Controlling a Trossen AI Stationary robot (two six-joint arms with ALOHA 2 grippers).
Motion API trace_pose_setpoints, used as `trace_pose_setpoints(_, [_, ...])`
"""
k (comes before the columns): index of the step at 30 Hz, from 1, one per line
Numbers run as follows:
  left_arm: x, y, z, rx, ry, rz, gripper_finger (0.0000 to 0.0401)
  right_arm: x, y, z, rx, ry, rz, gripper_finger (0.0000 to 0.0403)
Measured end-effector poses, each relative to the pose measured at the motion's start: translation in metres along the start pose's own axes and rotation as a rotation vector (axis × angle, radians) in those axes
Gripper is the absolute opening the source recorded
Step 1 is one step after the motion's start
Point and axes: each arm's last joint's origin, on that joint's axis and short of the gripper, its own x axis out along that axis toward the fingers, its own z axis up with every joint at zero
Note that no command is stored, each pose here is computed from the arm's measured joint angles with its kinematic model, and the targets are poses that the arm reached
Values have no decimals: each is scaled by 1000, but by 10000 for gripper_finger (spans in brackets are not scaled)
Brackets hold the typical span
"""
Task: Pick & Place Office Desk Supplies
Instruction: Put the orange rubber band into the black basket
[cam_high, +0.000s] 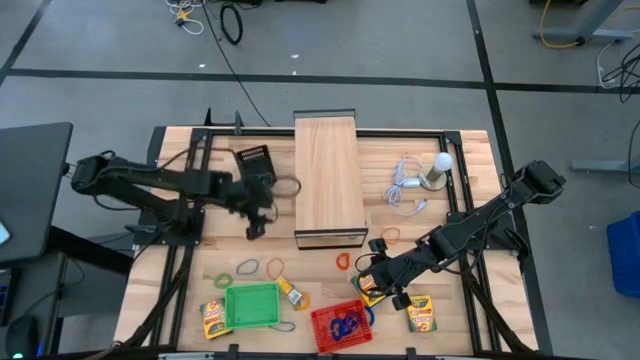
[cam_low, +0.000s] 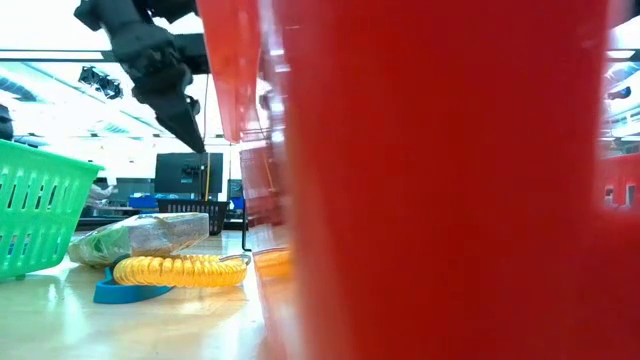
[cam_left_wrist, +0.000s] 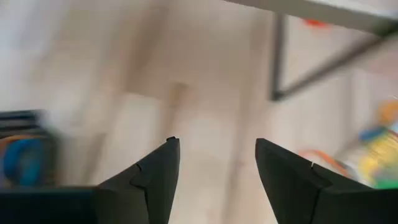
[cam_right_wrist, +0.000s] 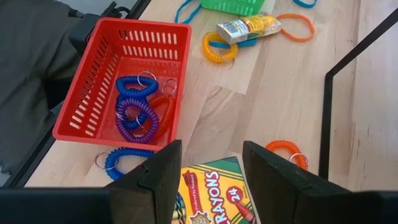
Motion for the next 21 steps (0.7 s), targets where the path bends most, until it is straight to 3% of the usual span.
trace_pose_setpoints(10, [38, -59, -12, 81, 66, -118, 215, 0, 0, 0, 0, 1, 0, 178])
trace_pose_setpoints(16, [68, -72, -28, 94, 182, -90, 215, 0, 0, -1, 1, 15, -2, 178])
trace_pose_setpoints(21, [82, -79, -33, 109, 202, -101, 215, 0, 0, -2, -1, 17, -2, 178])
